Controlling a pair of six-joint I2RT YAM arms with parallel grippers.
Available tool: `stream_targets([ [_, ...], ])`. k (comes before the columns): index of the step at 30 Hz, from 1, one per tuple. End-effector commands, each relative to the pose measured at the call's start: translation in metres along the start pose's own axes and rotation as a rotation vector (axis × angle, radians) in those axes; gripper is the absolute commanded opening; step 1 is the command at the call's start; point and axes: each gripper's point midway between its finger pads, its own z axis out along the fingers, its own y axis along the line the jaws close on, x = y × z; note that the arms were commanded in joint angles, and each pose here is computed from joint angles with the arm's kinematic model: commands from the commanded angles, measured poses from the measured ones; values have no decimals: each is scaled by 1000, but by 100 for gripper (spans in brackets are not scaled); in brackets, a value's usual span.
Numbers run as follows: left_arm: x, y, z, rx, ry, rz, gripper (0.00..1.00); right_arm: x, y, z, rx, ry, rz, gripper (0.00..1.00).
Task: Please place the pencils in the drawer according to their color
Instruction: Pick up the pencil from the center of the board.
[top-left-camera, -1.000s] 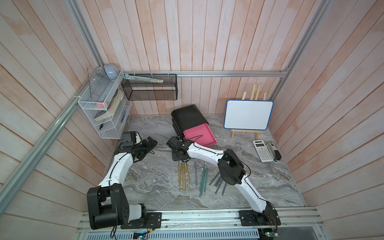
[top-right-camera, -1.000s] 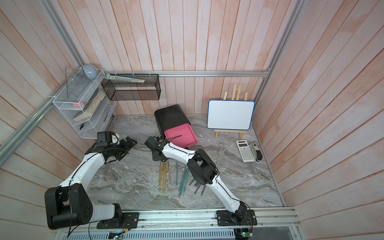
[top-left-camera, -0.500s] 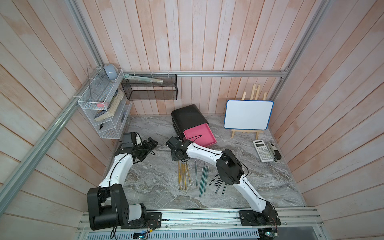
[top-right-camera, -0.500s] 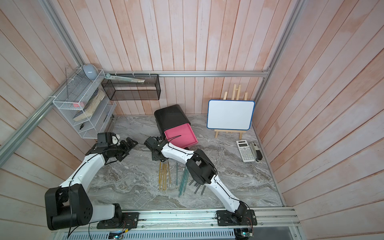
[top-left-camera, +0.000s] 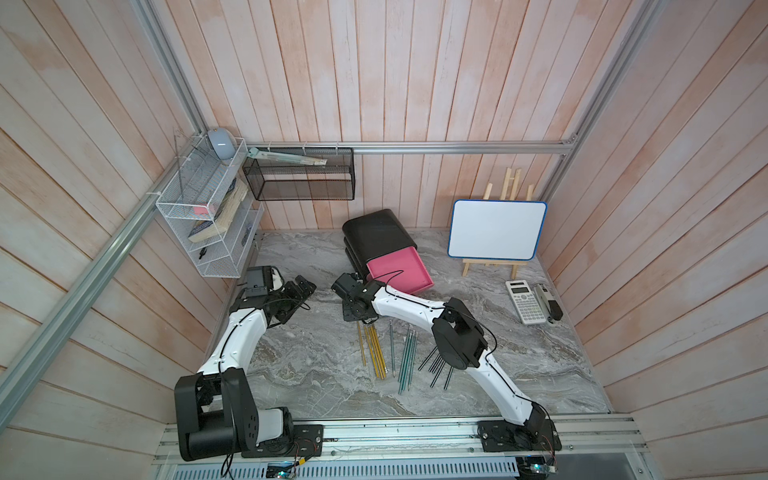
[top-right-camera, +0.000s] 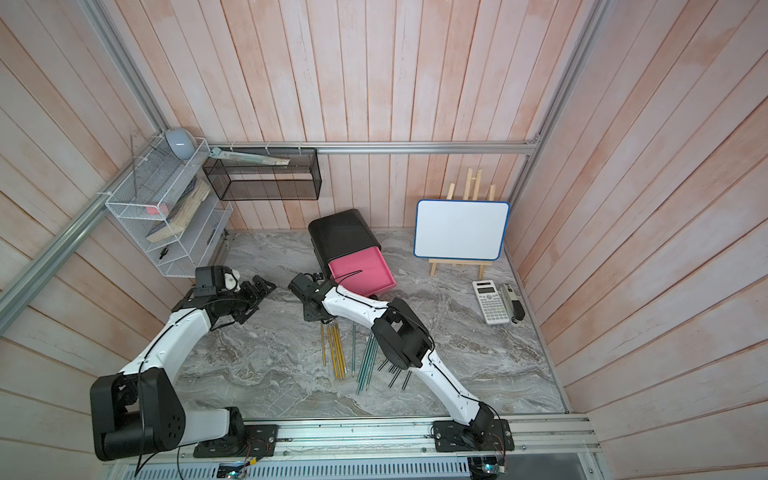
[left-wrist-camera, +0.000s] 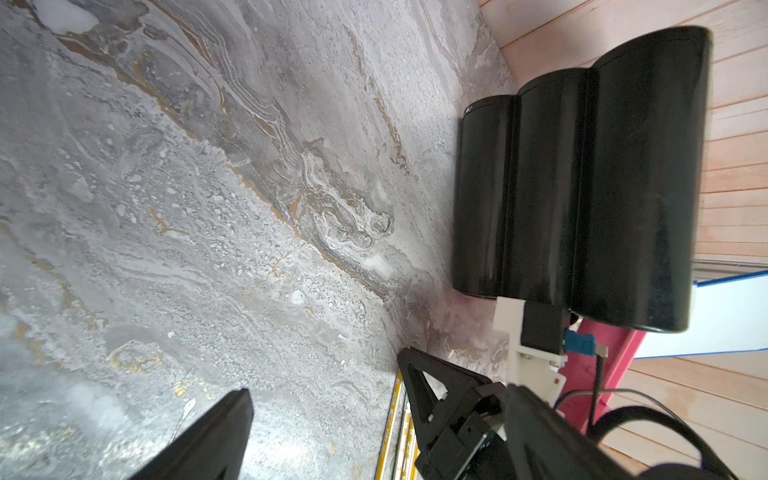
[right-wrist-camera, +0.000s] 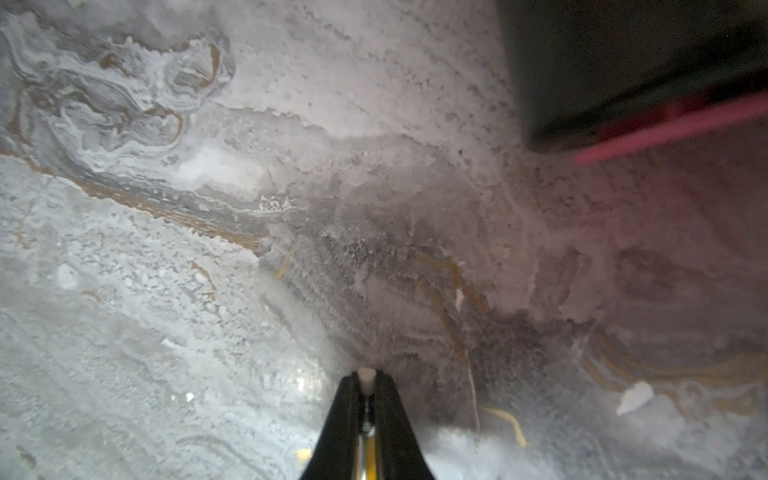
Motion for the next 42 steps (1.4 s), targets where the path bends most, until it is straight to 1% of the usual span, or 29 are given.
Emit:
stream_targets([
  [1, -1, -3, -4, 22, -15, 5, 99, 18, -1, 19, 13, 56, -18, 0],
  [6, -2, -3, -5, 18, -18, 10, 99, 14, 14, 12, -63, 57, -13, 0],
  [9, -2, -4, -7, 18, -19, 13, 99, 5, 28, 0, -130, 43, -8, 0],
  [16, -3, -9, -13, 27, -31, 24, 99, -18, 51, -42, -250, -19, 0, 0],
  [22, -4, -14, -19, 39, -44, 33, 99, -30, 58, -78, -325, -71, 10, 0],
  [28, 4, -19, -25, 66, -29, 42, 100, -44, 64, -117, -401, -132, 17, 0],
  [36, 19, -50, -34, 115, -11, 91, 99, -65, 59, -160, -507, -192, 74, 0],
  [42, 22, -81, -39, 157, -14, 124, 99, -85, 38, -187, -568, -238, 150, 0],
])
